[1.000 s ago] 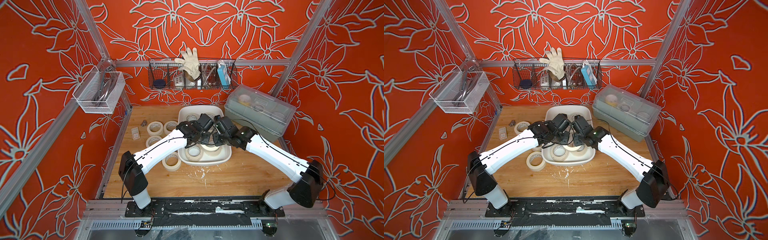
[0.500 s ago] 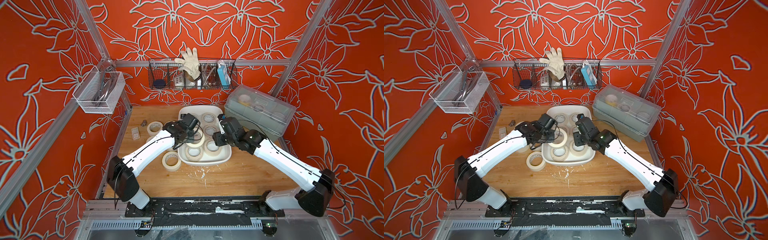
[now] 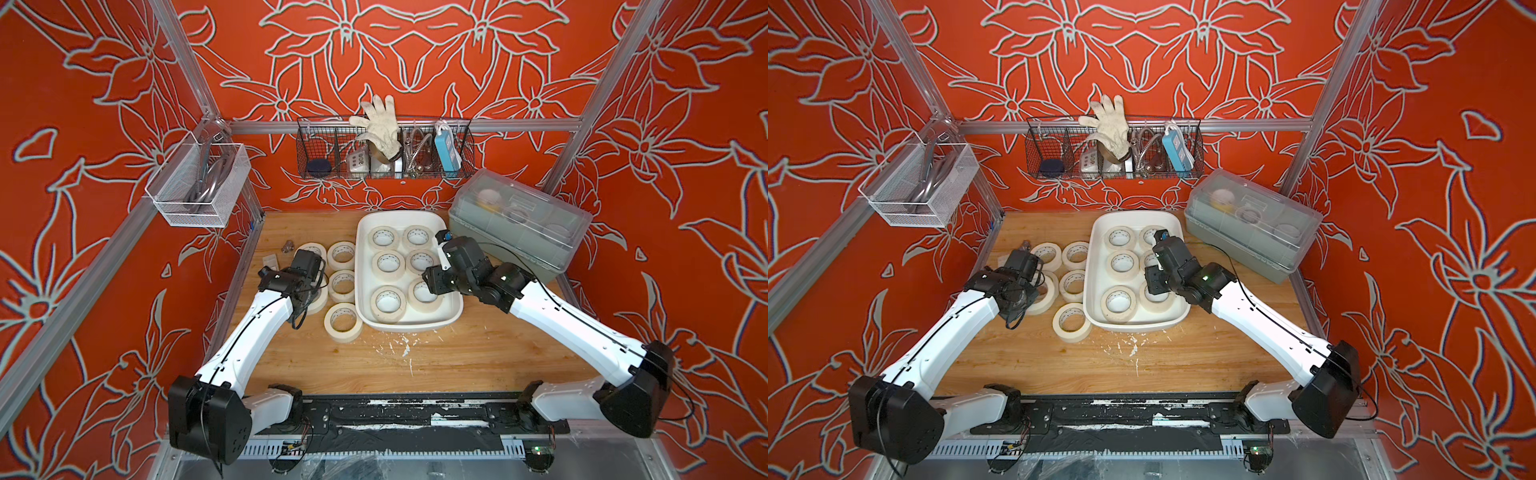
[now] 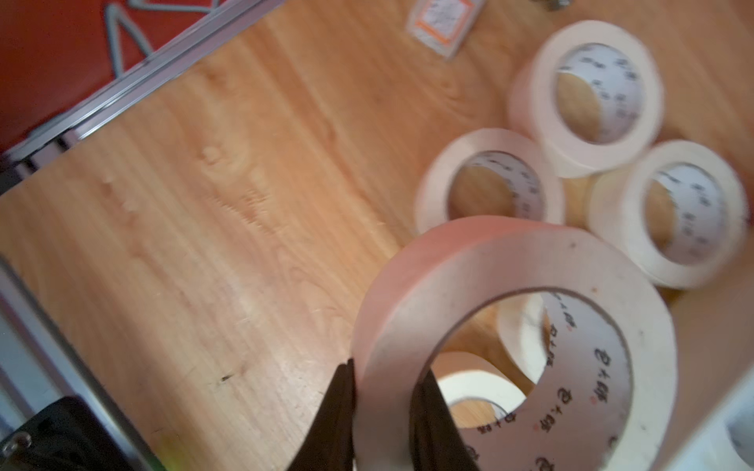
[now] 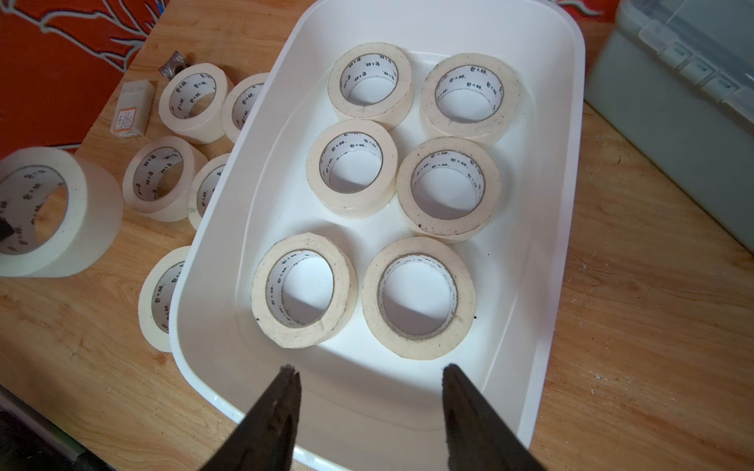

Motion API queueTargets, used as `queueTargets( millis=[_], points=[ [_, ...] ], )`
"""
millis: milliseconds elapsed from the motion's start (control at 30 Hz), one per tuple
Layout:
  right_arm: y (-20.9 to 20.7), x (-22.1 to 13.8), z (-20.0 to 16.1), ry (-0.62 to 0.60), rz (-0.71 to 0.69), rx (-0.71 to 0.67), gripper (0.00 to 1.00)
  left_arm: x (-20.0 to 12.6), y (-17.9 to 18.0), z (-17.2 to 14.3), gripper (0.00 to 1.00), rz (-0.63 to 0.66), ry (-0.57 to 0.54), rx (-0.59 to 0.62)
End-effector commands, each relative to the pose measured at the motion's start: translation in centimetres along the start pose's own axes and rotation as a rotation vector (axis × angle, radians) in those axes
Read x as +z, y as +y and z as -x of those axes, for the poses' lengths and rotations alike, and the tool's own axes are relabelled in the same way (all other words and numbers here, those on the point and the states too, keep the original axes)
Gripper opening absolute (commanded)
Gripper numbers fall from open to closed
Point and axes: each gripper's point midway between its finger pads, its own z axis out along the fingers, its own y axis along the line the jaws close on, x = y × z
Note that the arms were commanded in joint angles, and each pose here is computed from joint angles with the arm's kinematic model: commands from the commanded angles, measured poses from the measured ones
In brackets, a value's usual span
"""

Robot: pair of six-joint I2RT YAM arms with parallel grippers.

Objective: Take out the art tape in the storage box
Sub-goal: Place the art tape at the center of the board.

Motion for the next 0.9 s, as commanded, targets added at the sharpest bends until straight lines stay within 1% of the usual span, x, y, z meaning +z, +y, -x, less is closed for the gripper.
queueTargets(
  millis=[0, 100, 167, 267, 533, 733, 767, 833, 867],
  points=[
    [-0.1, 0.7, -0.7, 0.024, 0.004, 0.013, 0.59, 0.8, 2.1, -0.4, 0.0, -0.016, 0.004, -0.17],
    [-0.2, 0.9, -0.8, 0.027, -0.001, 0.013, 0.59, 1.9, 3.9, -1.1, 0.0, -0.011, 0.0, -0.229],
    [-0.3, 1.0, -0.7, 0.027, -0.001, 0.015, 0.59, 2.6, 5.2, -1.7, 0.0, 0.024, 0.009, -0.256],
    [-0.3, 1.1, -0.7, 0.029, 0.001, 0.018, 0.59, 3.6, 6.1, -2.6, 0.0, 0.058, 0.037, -0.257],
    [-0.3, 1.7, -0.9, 0.044, 0.004, 0.025, 0.6, 6.1, 4.2, -4.5, 0.0, 0.005, 0.125, -0.204],
    [-0.4, 1.8, -1.2, 0.055, 0.004, 0.03, 0.59, 7.6, 3.5, -5.0, 0.0, 0.004, 0.144, -0.173],
    [-0.5, 1.8, -1.2, 0.055, 0.001, 0.032, 0.6, 7.7, 3.3, -5.0, 0.01, 0.002, 0.144, -0.166],
    [-0.6, 1.8, -1.2, 0.056, 0.001, 0.035, 0.6, 8.0, 3.2, -5.0, 0.1, 0.007, 0.143, -0.162],
    [-0.7, 1.8, -1.3, 0.056, 0.003, 0.038, 0.6, 8.2, 3.1, -4.9, 0.12, 0.007, 0.142, -0.156]
  ],
)
